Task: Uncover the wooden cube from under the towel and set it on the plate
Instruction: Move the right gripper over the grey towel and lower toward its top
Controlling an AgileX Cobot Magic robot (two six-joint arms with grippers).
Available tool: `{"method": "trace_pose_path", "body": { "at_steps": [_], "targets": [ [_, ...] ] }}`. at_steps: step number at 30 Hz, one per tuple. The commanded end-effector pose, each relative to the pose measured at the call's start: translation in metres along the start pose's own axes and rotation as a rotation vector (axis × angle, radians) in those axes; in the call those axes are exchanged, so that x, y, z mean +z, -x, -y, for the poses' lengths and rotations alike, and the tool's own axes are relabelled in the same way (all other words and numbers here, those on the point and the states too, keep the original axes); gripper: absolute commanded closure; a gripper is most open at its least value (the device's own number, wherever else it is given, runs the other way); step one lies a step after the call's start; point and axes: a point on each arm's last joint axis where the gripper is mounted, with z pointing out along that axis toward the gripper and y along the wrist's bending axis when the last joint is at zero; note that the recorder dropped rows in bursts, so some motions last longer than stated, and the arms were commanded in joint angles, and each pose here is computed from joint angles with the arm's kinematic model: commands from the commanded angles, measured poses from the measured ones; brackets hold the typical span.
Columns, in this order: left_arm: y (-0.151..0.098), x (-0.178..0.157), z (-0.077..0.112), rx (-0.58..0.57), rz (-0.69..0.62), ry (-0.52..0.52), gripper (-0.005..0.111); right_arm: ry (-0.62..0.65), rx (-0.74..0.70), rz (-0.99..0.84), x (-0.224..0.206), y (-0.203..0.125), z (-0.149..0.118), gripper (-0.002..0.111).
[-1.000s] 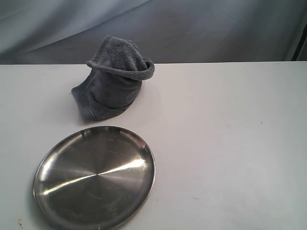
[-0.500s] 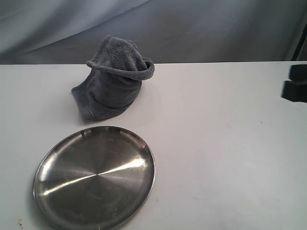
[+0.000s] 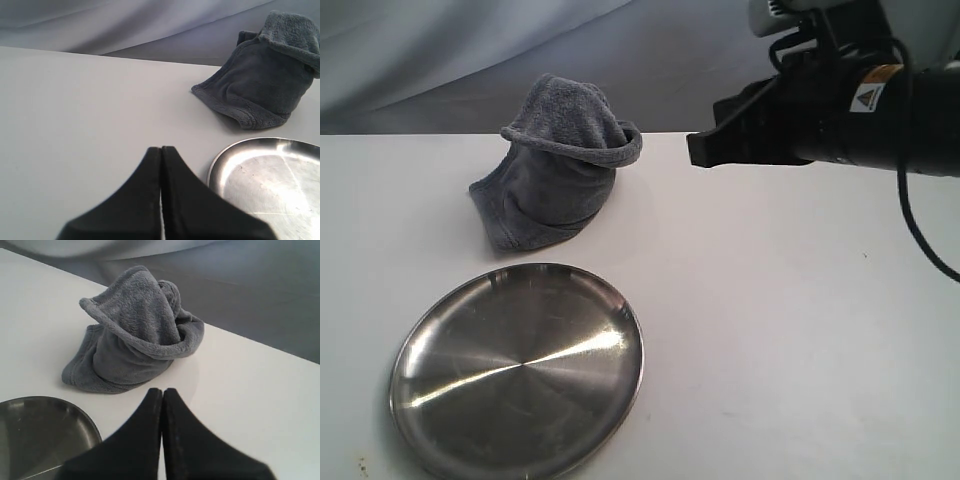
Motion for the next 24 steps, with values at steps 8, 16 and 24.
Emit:
{"method": "trace_pose_path", "body": {
  "at_steps": [8,16,24],
  "targets": [
    [-0.0008,0.0003,0.0005,-0.007,0.004,-0.009,0.107,0.004,-0.089,0.098,0.0047,0.0096,-0.0060,0.108],
    [-0.0008,0.0003,0.0005,-0.007,0.004,-0.009,0.107,0.001,-0.082,0.134,0.0044,0.0129,-0.0058,0.108],
    [-0.0008,0.0003,0.0005,-0.007,0.004,-0.009,0.107,0.001,-0.082,0.131,0.0044,0.0127,-0.0058,0.108]
  ]
}}
